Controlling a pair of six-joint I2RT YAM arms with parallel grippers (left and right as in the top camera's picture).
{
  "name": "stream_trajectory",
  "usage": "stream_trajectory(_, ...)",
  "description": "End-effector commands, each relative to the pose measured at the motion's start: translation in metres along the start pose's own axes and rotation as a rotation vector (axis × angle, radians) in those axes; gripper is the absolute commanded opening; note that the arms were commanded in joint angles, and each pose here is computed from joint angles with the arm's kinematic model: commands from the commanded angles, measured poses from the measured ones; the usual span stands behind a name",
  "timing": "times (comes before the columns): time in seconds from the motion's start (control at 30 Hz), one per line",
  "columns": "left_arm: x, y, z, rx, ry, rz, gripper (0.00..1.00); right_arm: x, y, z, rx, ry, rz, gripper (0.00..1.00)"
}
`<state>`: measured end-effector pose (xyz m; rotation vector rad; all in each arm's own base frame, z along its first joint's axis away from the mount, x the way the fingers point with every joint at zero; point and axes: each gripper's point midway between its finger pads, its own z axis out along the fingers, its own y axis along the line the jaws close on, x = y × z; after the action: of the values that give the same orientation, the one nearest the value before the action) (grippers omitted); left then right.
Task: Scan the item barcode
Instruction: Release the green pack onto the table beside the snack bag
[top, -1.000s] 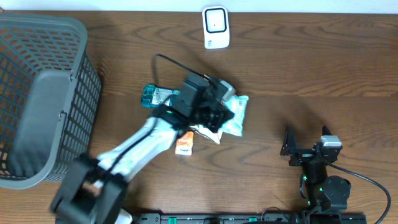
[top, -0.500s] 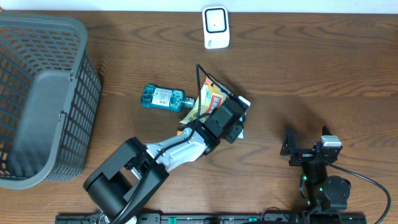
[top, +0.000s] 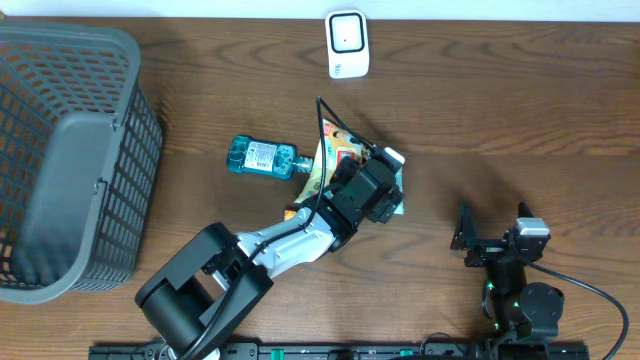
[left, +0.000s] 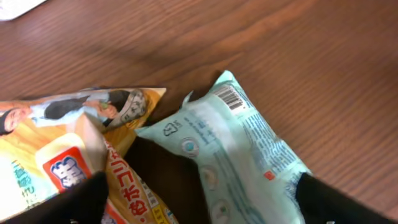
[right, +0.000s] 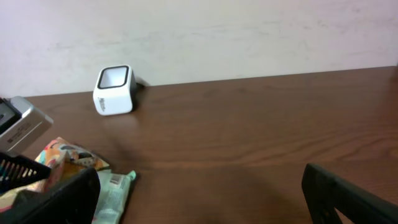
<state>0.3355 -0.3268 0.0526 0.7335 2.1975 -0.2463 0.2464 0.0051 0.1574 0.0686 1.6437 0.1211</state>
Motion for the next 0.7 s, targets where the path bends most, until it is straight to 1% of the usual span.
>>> stream_trajectory(0.0,-0.030,0.003,-0.016,-0.013,-0.076,-0.007,0.99,0.000,-0.002,0.000,0.009,-0.001,-0.006,0.99)
stream_trajectory(0.07,-0.048,0.011,-0.027,-0.052,-0.124,-0.020,0.99,0.000,-0.002,0.000,0.009,-0.001,-0.006,0.99)
stream_trajectory(0.13,-0.070,0.030,-0.043,-0.153,-0.188,-0.038,0.99,0.000,-0.002,0.000,0.009,-0.001,-0.006,0.99)
stream_trajectory(0.2,-0.093,0.049,-0.065,-0.257,-0.252,-0.014,1.00,0.000,-0.002,0.000,0.009,-0.001,-0.006,0.99)
stream_trajectory(0.37,-0.144,0.092,-0.131,-0.507,-0.400,0.096,1.00,0.000,-0.002,0.000,0.009,-0.001,-0.006,0.99)
stream_trajectory(0.5,-0.182,0.119,-0.193,-0.687,-0.540,0.114,1.00,0.000,-0.002,0.000,0.009,-0.001,-0.006,0.99)
stream_trajectory(0.67,-0.216,0.133,-0.261,-0.791,-0.705,0.123,1.00,0.000,-0.002,0.000,0.009,-0.001,-0.006,0.99)
